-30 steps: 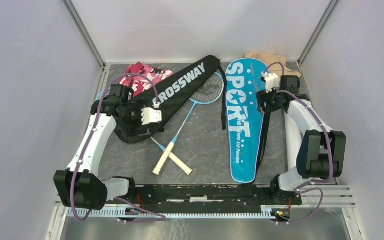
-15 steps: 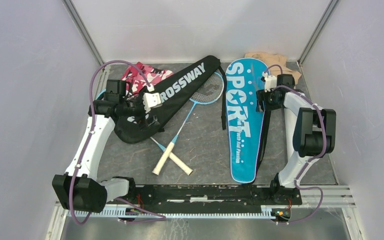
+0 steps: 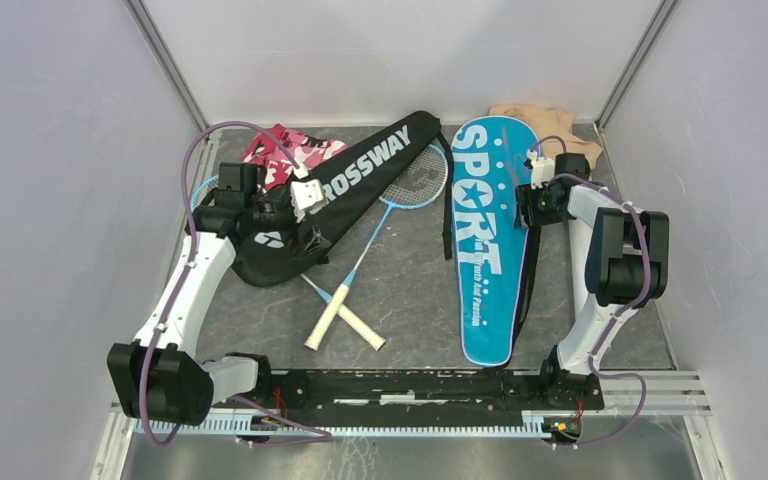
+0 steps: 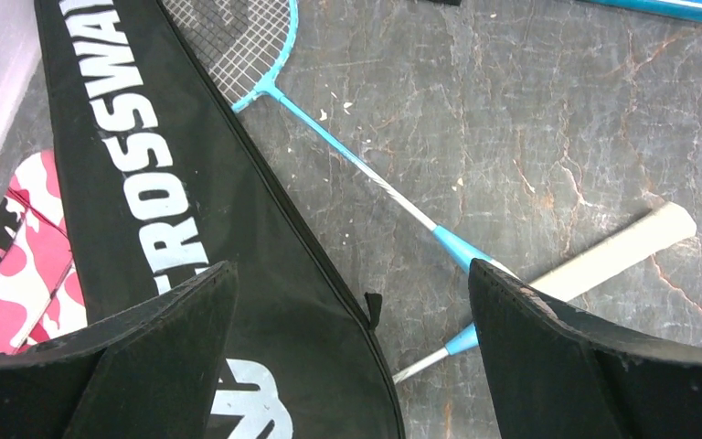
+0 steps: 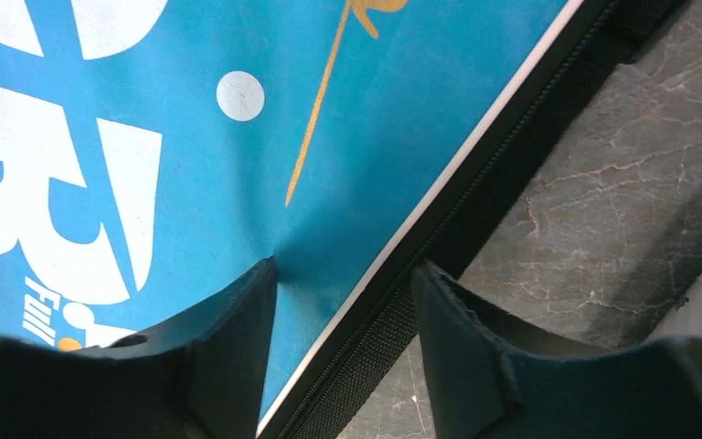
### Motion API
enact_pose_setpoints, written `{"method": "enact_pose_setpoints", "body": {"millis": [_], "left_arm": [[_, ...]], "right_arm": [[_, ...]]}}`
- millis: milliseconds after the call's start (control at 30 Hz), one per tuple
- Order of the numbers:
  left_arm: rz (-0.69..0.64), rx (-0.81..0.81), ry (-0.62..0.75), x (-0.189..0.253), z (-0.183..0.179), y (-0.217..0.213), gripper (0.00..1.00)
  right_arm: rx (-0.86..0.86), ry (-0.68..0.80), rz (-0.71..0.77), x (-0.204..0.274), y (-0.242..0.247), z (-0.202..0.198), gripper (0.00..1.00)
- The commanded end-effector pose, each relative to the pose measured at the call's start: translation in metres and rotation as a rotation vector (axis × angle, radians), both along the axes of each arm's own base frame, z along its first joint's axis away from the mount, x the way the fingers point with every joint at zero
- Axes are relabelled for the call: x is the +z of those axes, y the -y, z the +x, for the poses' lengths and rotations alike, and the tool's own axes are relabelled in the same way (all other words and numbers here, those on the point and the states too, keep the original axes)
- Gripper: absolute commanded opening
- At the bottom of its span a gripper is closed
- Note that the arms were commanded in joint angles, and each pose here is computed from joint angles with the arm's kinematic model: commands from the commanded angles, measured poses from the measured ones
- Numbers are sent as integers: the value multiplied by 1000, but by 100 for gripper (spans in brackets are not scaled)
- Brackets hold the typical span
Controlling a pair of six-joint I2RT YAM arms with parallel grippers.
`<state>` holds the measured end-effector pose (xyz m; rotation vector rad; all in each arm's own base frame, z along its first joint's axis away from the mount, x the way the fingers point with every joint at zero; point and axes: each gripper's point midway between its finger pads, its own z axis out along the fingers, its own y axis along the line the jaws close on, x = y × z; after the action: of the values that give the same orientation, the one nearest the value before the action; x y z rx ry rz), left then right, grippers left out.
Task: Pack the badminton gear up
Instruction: Open the racket bag at the center of the board.
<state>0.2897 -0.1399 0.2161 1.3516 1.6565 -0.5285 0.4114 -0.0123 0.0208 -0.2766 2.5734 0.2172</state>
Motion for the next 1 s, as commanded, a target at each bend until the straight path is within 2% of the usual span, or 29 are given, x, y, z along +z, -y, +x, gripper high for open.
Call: {"method": "enact_pose_setpoints", "body": {"millis": [0, 200, 267, 567, 767, 967], "left_arm": [[-77, -11, 6, 10, 6, 13, 100], [-100, 23, 7, 16, 13, 15, 100], [-108, 67, 8, 19, 20, 14, 100], [-201, 260, -28, 34, 49, 22, 100], [-253, 302, -79, 43, 60, 47, 100], [-403, 342, -187, 62, 72, 81, 99]], "right_arm": [[-5, -20, 25, -14, -3, -3, 55], [4, 47, 32, 11, -5, 11, 12], [0, 83, 28, 27, -3, 16, 2], [3, 276, 71, 122, -16, 30, 0], [2, 400, -22, 184, -20, 31, 0], [34, 490, -76, 218, -49, 23, 0]]}}
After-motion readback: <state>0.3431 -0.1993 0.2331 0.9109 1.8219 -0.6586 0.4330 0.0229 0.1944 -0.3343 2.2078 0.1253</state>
